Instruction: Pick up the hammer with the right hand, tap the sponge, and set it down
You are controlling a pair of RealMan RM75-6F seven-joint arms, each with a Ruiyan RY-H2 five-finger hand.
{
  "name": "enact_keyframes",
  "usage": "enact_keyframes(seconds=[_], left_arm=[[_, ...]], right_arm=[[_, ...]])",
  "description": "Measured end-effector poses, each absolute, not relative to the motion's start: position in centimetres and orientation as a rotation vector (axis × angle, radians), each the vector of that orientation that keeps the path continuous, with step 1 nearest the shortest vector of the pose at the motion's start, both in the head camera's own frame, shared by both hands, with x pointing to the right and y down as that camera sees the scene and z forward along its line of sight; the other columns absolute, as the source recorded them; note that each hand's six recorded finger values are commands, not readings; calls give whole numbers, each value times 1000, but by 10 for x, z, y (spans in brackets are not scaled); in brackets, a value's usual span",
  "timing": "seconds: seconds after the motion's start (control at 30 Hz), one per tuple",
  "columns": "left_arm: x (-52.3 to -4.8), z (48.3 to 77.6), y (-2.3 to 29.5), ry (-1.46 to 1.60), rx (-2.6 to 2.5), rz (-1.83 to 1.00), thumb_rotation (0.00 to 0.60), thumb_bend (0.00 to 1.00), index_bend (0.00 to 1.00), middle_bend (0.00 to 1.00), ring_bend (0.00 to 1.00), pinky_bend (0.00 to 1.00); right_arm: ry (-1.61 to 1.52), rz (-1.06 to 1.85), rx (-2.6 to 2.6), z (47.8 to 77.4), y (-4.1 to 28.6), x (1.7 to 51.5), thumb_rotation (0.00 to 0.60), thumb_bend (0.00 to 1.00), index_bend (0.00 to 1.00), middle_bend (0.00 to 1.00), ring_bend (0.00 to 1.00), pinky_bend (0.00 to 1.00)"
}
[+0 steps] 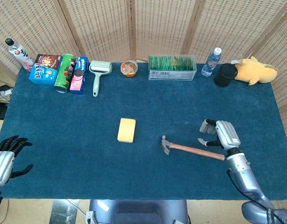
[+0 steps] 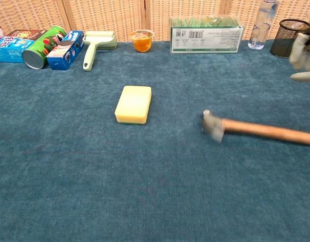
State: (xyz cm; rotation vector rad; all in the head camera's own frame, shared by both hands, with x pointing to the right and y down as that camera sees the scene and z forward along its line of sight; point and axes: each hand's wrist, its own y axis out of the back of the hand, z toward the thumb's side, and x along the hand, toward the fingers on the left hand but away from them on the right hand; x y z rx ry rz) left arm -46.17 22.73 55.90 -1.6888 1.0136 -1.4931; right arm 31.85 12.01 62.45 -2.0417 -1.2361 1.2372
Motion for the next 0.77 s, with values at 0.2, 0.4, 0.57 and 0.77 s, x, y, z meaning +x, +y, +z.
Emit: enact_keyframes(seconds=[0.2, 0.4, 0.57, 0.77], left_arm=[[-465, 560, 230, 1021, -1669, -1493, 600, 234, 292, 210, 106, 111], [-470, 560, 235, 1037, -1654, -1489, 600, 234, 292, 210, 105, 111], [-475, 561, 240, 1062, -1643, -1472, 600, 234, 292, 210, 106, 111], [-473, 567, 249, 1071, -1668, -1465, 600, 235, 293, 210, 106, 111]], right_arm=[[-1141, 1320, -1834, 615, 132, 344, 600, 266, 725, 813, 884, 775], [-1060, 1366, -1586, 602, 147, 370, 600, 264, 741, 824, 893, 788], [-1005, 1393, -1435, 596, 166, 387, 600, 262, 742, 818, 868, 742], [-1007, 1422, -1364, 589, 191, 400, 600, 261, 741, 808, 823, 686]])
